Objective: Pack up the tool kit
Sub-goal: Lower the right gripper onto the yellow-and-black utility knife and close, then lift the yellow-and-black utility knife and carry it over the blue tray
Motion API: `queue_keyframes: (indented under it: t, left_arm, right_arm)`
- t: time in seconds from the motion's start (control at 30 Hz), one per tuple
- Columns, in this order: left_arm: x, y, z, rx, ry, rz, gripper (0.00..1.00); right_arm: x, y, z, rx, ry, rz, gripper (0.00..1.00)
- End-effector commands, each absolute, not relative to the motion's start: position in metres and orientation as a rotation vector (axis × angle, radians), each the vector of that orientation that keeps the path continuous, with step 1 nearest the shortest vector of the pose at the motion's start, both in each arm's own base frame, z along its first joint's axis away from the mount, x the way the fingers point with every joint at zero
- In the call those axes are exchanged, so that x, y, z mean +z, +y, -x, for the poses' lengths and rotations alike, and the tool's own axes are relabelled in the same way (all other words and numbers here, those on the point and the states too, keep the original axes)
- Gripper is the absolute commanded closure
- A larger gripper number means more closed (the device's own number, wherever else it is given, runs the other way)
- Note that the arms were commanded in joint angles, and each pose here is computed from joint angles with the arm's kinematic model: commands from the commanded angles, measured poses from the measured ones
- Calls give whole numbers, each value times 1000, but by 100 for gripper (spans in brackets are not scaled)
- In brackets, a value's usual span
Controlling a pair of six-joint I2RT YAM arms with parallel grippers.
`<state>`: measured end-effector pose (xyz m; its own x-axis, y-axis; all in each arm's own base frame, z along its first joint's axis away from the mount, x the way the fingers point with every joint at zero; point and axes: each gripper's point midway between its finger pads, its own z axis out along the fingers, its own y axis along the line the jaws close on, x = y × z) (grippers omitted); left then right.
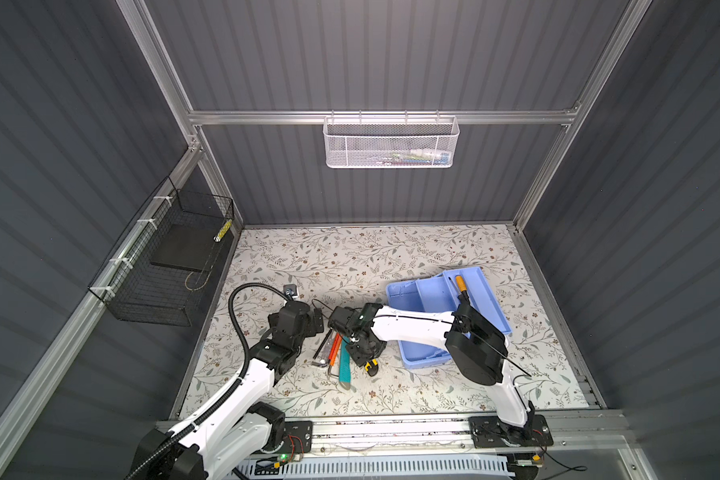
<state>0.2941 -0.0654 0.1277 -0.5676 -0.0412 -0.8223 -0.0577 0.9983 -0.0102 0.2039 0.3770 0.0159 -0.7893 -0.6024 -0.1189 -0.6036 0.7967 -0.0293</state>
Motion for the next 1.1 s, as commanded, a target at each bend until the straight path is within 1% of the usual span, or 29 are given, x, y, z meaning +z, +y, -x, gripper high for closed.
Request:
queue_keyframes:
  t: [0.0, 0.3, 0.63, 0.73, 1.0, 1.07]
  left_arm:
    - [124, -60, -290, 39, 2185, 87, 1]
    - [124, -60, -290, 38, 2185, 83, 1]
    - [124, -60, -290, 39, 2185, 84, 0]
    - [123, -60, -290, 39, 2186, 84, 1]
    - [123, -60, -291, 38, 2187, 82, 1]
    - [124, -60, -290, 39, 2185, 84, 1]
  right_arm:
    - [4, 361, -203, -91, 2893, 955, 54]
    - [13, 358, -208, -70, 2894, 893, 65]
    - [61, 350, -221, 12, 2835, 775, 75]
    - [81, 341, -227, 26, 2807, 739, 75]
    - [141, 308, -246, 237, 2763, 602, 75]
    - [155, 293, -254, 254, 2741, 555, 75]
